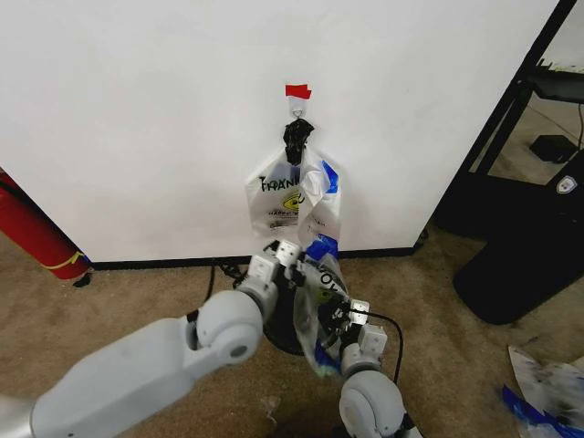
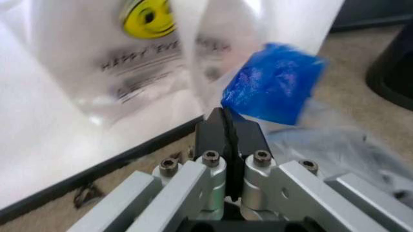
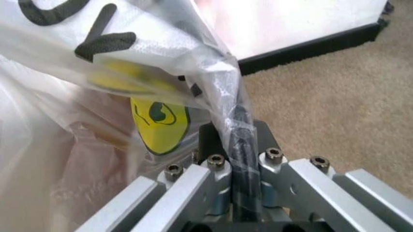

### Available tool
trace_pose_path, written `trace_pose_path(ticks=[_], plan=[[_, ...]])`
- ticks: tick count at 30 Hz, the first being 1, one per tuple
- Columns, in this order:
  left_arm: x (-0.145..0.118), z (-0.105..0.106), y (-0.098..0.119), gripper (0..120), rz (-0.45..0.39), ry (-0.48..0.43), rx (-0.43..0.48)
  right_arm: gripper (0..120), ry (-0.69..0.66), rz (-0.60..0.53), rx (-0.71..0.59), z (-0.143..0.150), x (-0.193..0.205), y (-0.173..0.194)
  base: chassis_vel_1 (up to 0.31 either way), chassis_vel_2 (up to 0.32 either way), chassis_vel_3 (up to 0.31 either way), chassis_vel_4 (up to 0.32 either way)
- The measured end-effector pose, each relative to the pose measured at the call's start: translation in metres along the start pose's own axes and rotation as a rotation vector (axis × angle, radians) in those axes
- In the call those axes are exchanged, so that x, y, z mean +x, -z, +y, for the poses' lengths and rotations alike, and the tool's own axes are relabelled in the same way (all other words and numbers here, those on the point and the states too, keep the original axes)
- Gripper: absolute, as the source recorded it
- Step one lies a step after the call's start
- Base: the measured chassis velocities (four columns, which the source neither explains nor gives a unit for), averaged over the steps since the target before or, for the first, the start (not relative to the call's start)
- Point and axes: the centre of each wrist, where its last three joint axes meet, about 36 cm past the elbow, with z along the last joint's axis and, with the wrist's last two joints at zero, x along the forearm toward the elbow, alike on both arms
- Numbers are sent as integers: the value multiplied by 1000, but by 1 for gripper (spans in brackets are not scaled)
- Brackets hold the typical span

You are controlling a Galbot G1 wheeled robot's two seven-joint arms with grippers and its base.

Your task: Pick up the garbage bag from the wall and place it over the trash bin.

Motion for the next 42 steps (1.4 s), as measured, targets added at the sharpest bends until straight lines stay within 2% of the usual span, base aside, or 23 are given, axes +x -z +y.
trace_pose_path(ticks=[9,19,26,32,37,41,42], plan=[[-1,28,5,0,81,60,72,0,28,-33,-17,-7,8,2,0,0,0,0],[-6,58,11,0,102,108,120,0,51,-38,-40,-18,14,4,0,0,0,0],[-2,89,-1,0,140,147,149,0,131,-64,-105,-36,11,10,0,0,0,0],[5,98,-10,0,155,156,168,0,141,-78,-143,-42,8,16,0,0,0,0],[14,101,-17,0,171,130,181,0,130,-79,-173,-44,8,19,0,0,0,0],[28,94,-14,1,144,127,205,0,114,-74,-191,-41,8,19,0,0,0,0],[37,88,-11,8,121,132,210,0,104,-73,-198,-39,8,20,0,0,0,0]])
